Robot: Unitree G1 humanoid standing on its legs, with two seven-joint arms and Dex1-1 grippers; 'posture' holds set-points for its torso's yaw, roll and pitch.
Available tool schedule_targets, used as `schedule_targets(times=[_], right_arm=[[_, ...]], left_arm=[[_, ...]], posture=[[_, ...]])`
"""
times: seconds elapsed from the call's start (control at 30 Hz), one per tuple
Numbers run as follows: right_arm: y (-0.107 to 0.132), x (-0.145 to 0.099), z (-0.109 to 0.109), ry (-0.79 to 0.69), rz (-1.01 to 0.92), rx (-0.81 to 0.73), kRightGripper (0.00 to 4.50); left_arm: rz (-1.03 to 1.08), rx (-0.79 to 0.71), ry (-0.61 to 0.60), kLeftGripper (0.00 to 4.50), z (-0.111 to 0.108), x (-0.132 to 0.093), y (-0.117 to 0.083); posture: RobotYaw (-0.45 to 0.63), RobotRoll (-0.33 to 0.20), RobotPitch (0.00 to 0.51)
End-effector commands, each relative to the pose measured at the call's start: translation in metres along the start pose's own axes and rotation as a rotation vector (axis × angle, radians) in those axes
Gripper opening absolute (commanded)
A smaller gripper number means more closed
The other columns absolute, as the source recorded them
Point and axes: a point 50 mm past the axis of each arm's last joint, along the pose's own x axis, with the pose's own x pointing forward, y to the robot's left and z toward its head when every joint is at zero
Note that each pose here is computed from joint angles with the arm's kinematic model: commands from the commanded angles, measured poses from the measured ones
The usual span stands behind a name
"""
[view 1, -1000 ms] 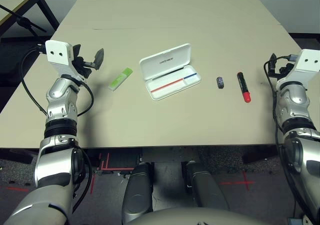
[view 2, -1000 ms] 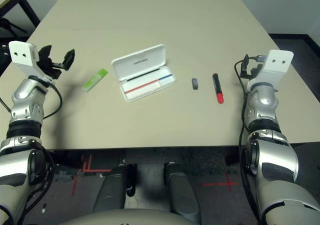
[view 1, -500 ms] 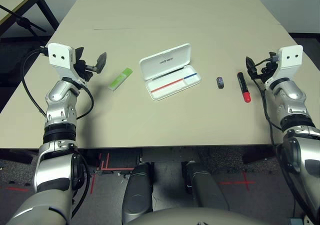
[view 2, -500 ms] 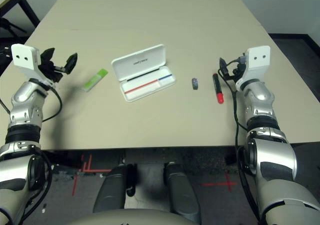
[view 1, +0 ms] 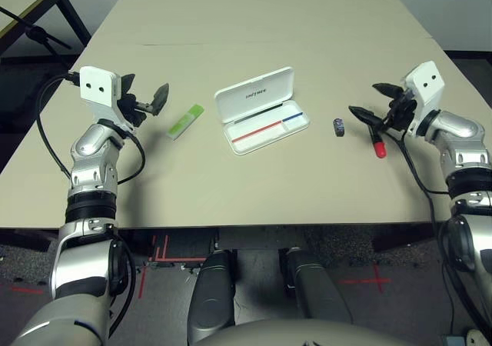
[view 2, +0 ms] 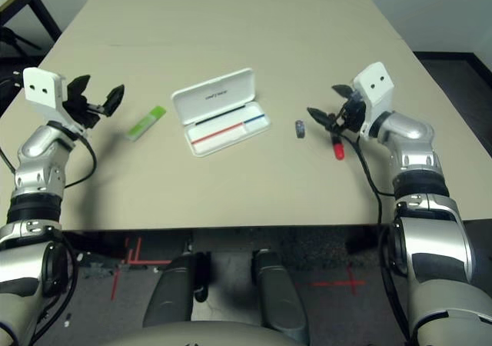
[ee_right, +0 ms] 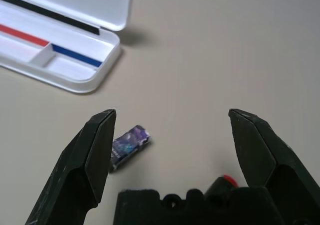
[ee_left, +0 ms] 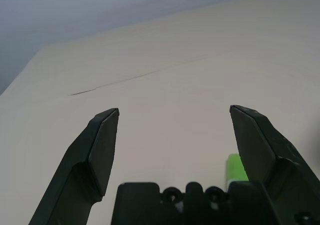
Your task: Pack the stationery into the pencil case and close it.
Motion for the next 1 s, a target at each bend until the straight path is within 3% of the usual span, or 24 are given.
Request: schedule_targets(times=[0.03,0.23,0.47,0.63,1.0], right_arm=[[0.003,-0.002,0.001,0.028,0.053,-0.007,4.50],[0.004,-0.001,0.004,0.037,0.076,-0.005,4.50],[0.004,-0.001,0.004,0.050,0.096,-0.005,4.50],[0.006,-0.002,0.002,0.071,0.125,0.008,4.50],[0.009,-0.001,0.003,0.086,0.159,0.022,4.50]], left_arm=[[-0.021,0.029,0.022,4.47,0.001,-0.004,0.000],[-0.046,0.038,0.029,4.47,0.004,-0.007,-0.002],[-0.478,0.014,0.175,4.47,0.012,-0.036,-0.046],[-0.675,0.028,0.303,4.47,0.013,-0.053,-0.071],[-0.861,0.121,0.395,4.47,0.018,-0.039,-0.110]], posture=[[0.01,0.000,0.129],[0.02,0.000,0.128],[0.03,0.000,0.137],[0.03,0.000,0.137],[0.03,0.000,0.131]])
